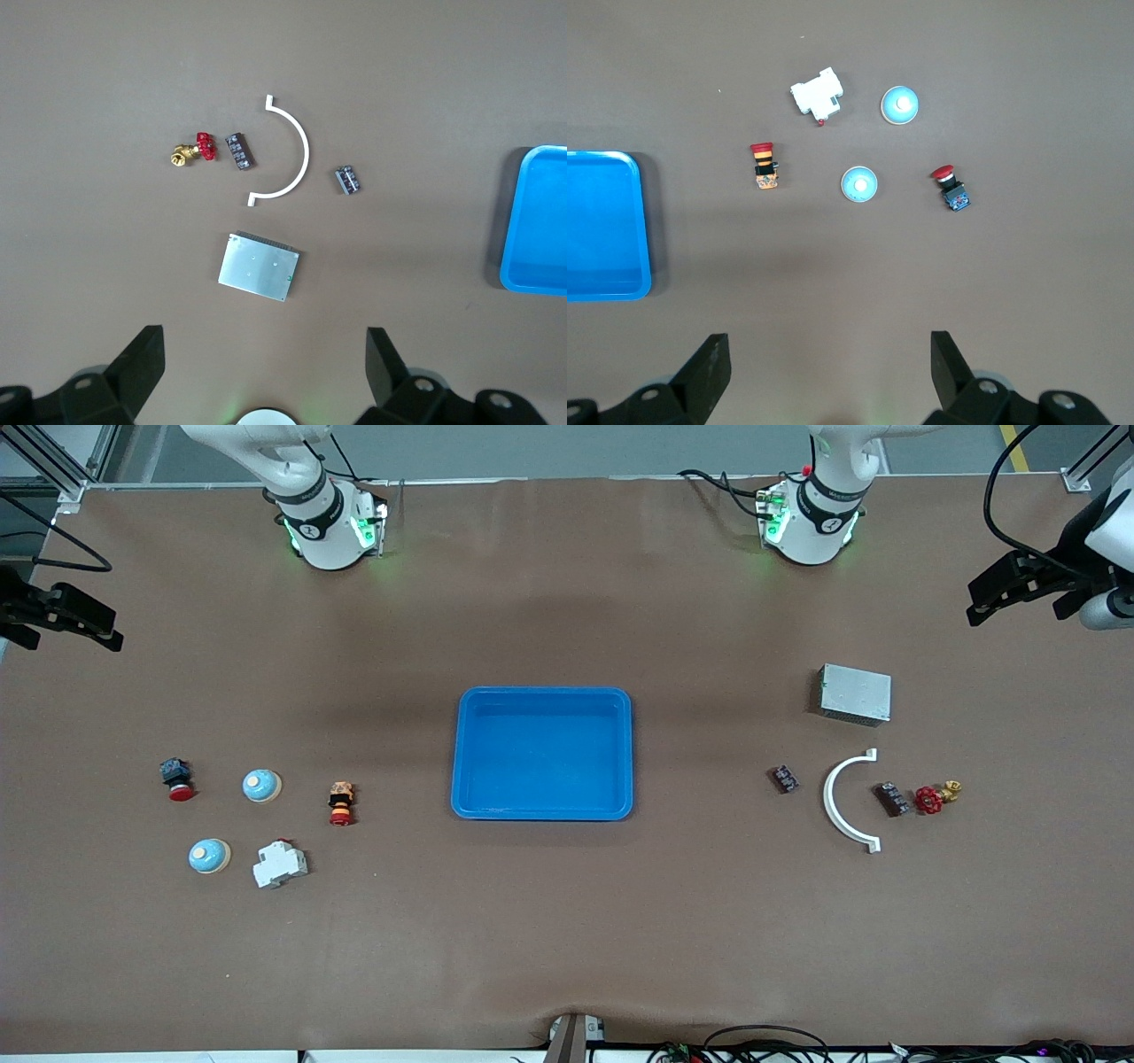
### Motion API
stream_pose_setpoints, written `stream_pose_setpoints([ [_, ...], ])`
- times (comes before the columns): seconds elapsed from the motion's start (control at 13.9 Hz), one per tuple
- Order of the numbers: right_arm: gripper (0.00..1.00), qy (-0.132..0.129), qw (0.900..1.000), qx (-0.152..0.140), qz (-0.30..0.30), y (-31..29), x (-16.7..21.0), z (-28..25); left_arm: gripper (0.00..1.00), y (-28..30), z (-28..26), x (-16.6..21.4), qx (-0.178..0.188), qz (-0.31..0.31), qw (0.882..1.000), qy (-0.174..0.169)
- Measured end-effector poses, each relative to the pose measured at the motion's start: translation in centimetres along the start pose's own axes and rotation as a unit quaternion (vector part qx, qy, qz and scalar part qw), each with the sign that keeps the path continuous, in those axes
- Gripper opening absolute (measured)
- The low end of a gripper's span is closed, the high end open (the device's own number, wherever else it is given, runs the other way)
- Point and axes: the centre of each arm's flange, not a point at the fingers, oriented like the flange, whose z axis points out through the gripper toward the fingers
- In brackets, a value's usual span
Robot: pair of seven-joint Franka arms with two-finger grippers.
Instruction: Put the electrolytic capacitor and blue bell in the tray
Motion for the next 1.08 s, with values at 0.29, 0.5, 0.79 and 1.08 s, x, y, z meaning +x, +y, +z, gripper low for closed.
stream_pose_setpoints([
  [0.29,1.0,0.0,1.0,0.0,-0.002,-0.3,0.0,0.0,1.0,0.0,0.0,0.0,0.0,0.0,1.0,0.0],
  [0.5,1.0,-0.002,1.0,-0.001,-0.011,-1.2,0.2,0.2,1.0,0.0,0.0,0.0,0.0,0.0,1.0,-0.001],
  [0.79,1.0,-0.003,1.0,-0.001,-0.012,-1.3,0.2,0.3,1.0,0.0,0.1,0.0,0.0,0.0,1.0,-0.002],
  [1.08,1.0,-0.003,1.0,-0.001,-0.011,-1.2,0.2,0.3,1.0,0.2,3.8,1.3,0.003,0.001,0.999,-0.039],
])
